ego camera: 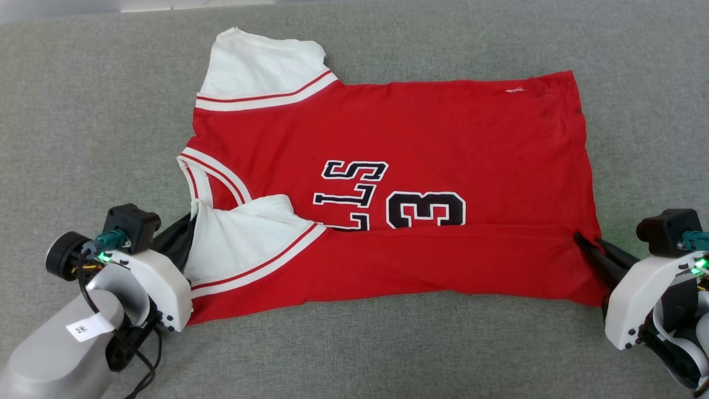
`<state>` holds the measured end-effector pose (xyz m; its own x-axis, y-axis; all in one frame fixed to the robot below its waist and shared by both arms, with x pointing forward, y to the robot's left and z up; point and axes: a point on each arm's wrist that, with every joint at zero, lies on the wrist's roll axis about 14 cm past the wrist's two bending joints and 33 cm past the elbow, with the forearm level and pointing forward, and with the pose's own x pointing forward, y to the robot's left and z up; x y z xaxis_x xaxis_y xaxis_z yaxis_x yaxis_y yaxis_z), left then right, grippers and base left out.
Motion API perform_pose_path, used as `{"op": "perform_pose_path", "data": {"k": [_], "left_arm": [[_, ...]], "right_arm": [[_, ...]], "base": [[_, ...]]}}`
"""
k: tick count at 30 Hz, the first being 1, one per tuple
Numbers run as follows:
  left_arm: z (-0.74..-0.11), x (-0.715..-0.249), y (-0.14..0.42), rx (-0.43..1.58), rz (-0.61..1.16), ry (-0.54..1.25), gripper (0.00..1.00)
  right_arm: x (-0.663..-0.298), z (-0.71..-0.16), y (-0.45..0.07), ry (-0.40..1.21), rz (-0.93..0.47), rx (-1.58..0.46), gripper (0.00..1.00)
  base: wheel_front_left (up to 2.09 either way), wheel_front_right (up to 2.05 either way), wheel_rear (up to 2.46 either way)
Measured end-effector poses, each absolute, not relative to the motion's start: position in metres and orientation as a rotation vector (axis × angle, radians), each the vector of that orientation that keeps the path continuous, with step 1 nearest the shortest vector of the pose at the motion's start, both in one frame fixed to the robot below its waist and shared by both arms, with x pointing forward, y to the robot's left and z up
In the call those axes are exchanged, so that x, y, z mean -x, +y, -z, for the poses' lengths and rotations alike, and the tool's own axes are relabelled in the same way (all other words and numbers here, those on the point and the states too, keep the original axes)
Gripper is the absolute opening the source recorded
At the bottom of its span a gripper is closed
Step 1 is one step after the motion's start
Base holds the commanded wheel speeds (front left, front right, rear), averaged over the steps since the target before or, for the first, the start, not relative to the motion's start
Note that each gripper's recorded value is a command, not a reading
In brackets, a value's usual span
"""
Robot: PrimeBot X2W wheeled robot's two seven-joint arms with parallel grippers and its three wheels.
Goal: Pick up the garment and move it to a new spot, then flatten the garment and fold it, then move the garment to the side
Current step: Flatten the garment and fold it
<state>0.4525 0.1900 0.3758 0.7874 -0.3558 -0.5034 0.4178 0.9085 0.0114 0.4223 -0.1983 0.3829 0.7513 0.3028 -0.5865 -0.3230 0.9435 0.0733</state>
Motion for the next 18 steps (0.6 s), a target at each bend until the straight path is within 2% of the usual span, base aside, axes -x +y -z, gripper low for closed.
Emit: {"op": "perform_pose_path", "data": {"k": [1, 2, 3, 4, 5, 12, 18], "left_arm": [[-0.376, -0.453, 0.191, -0.123, 0.415, 0.514, 0.00], [-0.376, -0.453, 0.192, -0.121, 0.410, 0.511, 0.31], [-0.377, -0.453, 0.192, -0.123, 0.407, 0.504, 0.93], [-0.379, -0.452, 0.192, -0.133, 0.405, 0.494, 1.00], [-0.382, -0.452, 0.195, -0.140, 0.399, 0.484, 1.00], [-0.443, -0.466, 0.223, -0.201, 0.339, 0.363, 1.00], [-0.489, -0.467, 0.229, -0.223, 0.334, 0.362, 1.00]], "right_arm": [[-0.423, -0.384, -0.198, 0.628, -0.342, 0.030, 0.00], [-0.423, -0.386, -0.198, 0.624, -0.342, 0.030, 0.00], [-0.423, -0.388, -0.198, 0.615, -0.340, 0.030, 0.07], [-0.424, -0.390, -0.198, 0.607, -0.339, 0.027, 0.39], [-0.425, -0.394, -0.198, 0.593, -0.337, 0.023, 1.00], [-0.430, -0.429, -0.191, 0.482, -0.361, 0.037, 1.00], [-0.435, -0.452, -0.183, 0.423, -0.383, 0.056, 1.00]], "base": [[0.00, 0.00, 0.00], [0.00, 0.00, 0.00], [0.00, 0.00, 0.00], [0.00, 0.00, 0.00], [0.00, 0.00, 0.00], [0.00, 0.00, 0.00], [0.00, 0.00, 0.00]]}}
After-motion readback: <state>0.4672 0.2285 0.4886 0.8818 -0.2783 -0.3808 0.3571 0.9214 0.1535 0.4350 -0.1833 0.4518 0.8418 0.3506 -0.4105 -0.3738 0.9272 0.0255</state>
